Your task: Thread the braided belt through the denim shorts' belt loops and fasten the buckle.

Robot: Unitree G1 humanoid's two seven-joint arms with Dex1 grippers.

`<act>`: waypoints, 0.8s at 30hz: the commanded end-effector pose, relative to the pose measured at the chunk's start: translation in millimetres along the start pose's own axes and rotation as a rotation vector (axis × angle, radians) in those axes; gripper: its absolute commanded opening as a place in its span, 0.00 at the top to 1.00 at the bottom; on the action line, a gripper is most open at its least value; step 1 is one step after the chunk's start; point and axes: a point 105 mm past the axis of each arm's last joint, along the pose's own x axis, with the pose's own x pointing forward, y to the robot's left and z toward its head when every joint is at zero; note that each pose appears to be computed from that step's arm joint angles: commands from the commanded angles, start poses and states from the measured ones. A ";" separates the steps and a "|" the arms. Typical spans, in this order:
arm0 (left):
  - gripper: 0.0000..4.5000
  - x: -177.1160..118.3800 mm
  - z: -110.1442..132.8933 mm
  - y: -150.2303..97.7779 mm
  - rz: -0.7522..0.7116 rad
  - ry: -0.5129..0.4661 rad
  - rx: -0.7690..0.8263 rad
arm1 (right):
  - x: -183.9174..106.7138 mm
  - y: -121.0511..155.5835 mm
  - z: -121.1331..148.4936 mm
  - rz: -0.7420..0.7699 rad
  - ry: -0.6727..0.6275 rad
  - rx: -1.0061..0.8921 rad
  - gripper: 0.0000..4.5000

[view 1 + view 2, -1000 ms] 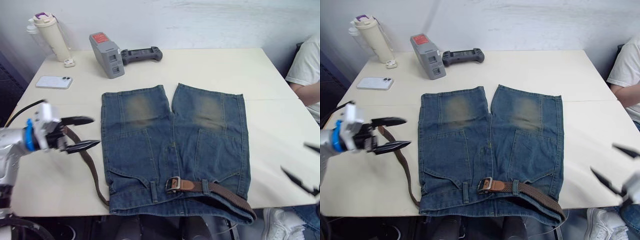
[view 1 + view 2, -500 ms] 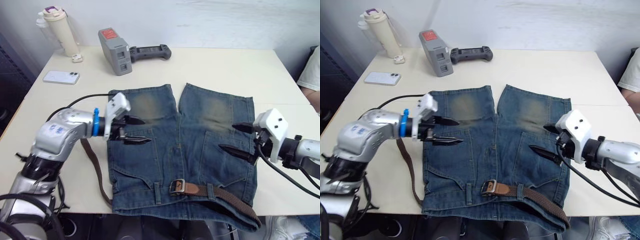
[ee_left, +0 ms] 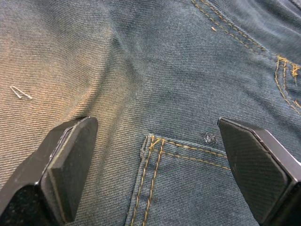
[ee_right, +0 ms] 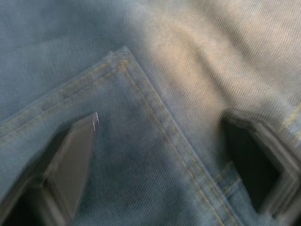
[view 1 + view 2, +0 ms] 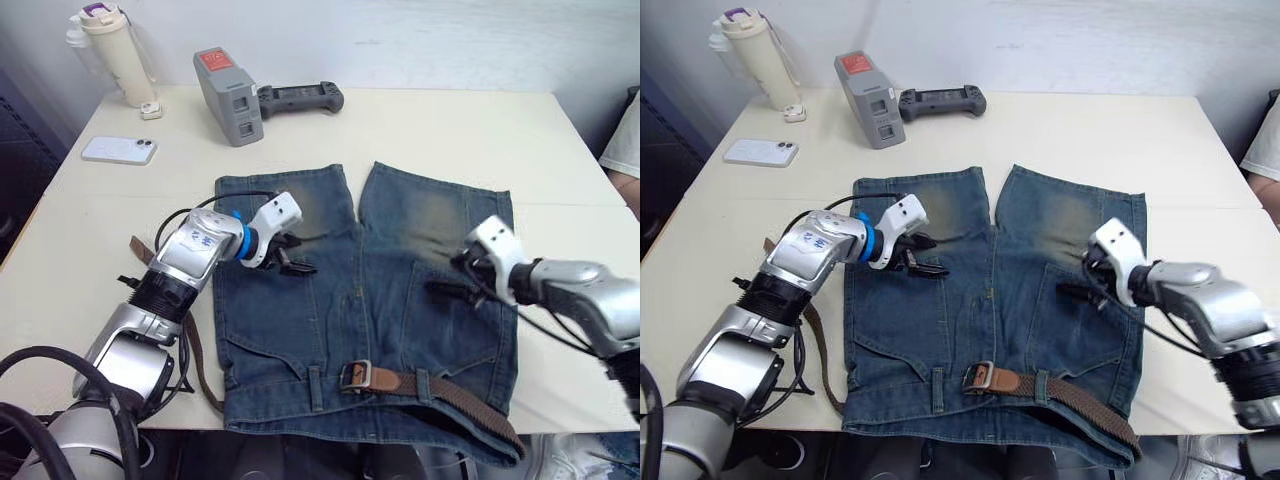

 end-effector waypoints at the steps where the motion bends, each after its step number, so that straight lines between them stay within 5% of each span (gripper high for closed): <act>1: 0.00 7.8 -22.5 -15.6 -0.054 0.092 -0.010 | 8.3 9.6 -21.9 0.025 0.080 0.067 0.00; 3: 0.12 8.6 -31.2 -17.3 -0.048 0.124 -0.001 | 10.3 10.5 -30.1 0.016 0.119 0.067 0.00; 6: 0.37 8.4 -35.3 -17.4 -0.042 0.130 -0.011 | 11.3 14.5 -35.2 0.030 0.146 0.067 0.18; 13: 0.98 5.5 -24.5 3.1 0.047 0.078 0.007 | 13.1 6.5 -13.2 -0.013 0.079 0.024 0.84; 15: 1.00 6.8 -16.4 10.9 0.079 0.045 0.010 | 15.0 -0.2 -3.2 -0.040 0.046 0.010 0.99; 24: 1.00 11.8 14.9 47.0 0.240 -0.081 0.016 | 29.3 -33.6 29.7 -0.155 -0.045 -0.054 0.99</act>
